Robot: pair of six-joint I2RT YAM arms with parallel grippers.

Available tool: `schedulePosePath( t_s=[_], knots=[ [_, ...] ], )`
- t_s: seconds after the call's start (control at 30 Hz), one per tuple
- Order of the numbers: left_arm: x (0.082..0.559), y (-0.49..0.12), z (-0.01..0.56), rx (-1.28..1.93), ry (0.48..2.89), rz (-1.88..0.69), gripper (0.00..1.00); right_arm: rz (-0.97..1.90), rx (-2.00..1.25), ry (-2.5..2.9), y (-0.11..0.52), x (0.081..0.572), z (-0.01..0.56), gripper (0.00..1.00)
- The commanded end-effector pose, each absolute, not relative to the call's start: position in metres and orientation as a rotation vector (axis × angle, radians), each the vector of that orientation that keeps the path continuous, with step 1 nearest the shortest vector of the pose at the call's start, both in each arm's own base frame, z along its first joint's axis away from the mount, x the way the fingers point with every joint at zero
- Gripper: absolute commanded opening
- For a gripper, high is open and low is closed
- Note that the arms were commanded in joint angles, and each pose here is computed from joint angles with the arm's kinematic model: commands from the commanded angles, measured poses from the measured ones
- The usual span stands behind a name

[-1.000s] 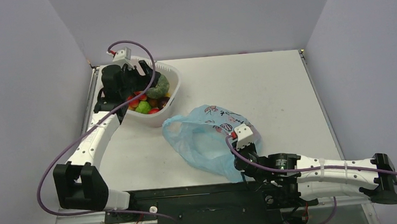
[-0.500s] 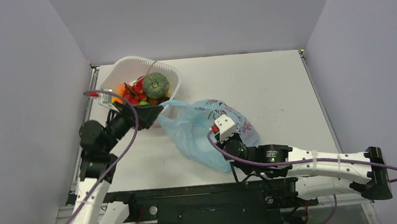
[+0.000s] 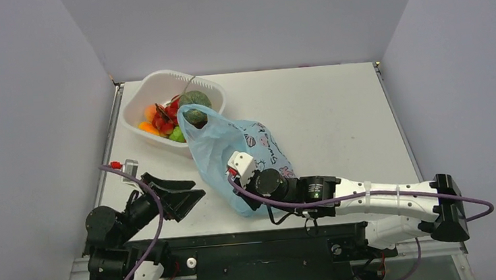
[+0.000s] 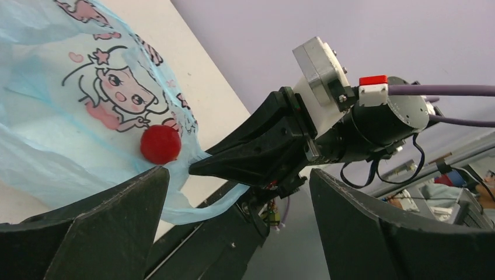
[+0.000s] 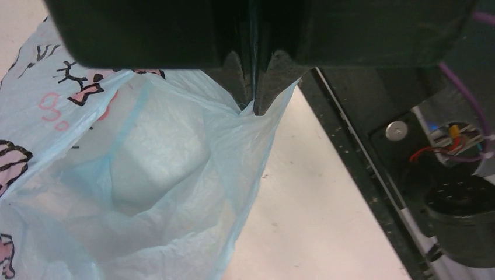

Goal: Take the fake fruits out of the plastic bag

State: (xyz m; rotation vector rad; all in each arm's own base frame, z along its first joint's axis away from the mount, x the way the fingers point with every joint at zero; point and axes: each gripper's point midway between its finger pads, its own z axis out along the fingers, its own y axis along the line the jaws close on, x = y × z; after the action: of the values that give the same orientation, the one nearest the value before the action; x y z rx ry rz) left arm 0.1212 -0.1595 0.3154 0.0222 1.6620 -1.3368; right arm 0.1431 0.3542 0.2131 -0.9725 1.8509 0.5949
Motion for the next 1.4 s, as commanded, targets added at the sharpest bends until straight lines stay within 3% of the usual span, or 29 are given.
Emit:
schedulePosePath(
  t_s=[0.0,0.43,0.63,0.77,0.93,1.03,1.13,1.27,1.37],
  knots=[
    [0.095,-0.166,0.331,0.146,1.683,-1.385,0.89,0.798,-1.041,1.697,0.379,0.112,0.262,0.0],
    [0.116,-0.181,0.348,0.26,1.661,-1.461,0.86,0.546,-0.746,1.886,0.266,0.134,0.198,0.0],
    [0.124,-0.189,0.33,0.221,1.715,-1.47,0.82,0.535,-0.617,1.908,0.243,0.139,0.2,0.0],
    [0.118,-0.214,0.307,0.249,1.799,-1.486,0.78,0.368,-0.46,1.967,0.214,0.156,0.192,0.0],
    [0.118,-0.262,0.29,0.344,1.867,-1.318,0.78,0.22,-0.373,2.057,0.187,0.165,0.174,0.0],
    [0.095,-0.299,0.292,0.504,1.863,-1.217,0.78,0.227,-0.377,2.073,0.185,0.164,0.172,0.0],
    [0.099,-0.322,0.276,0.556,1.877,-1.072,0.77,0.259,-0.362,2.064,0.183,0.162,0.179,0.0],
    [0.091,-0.346,0.27,0.6,1.865,-1.086,0.76,0.303,-0.346,2.042,0.179,0.16,0.19,0.0],
    [0.097,-0.351,0.265,0.588,1.892,-0.969,0.7,0.302,-0.345,2.027,0.177,0.162,0.195,0.0]
  ],
)
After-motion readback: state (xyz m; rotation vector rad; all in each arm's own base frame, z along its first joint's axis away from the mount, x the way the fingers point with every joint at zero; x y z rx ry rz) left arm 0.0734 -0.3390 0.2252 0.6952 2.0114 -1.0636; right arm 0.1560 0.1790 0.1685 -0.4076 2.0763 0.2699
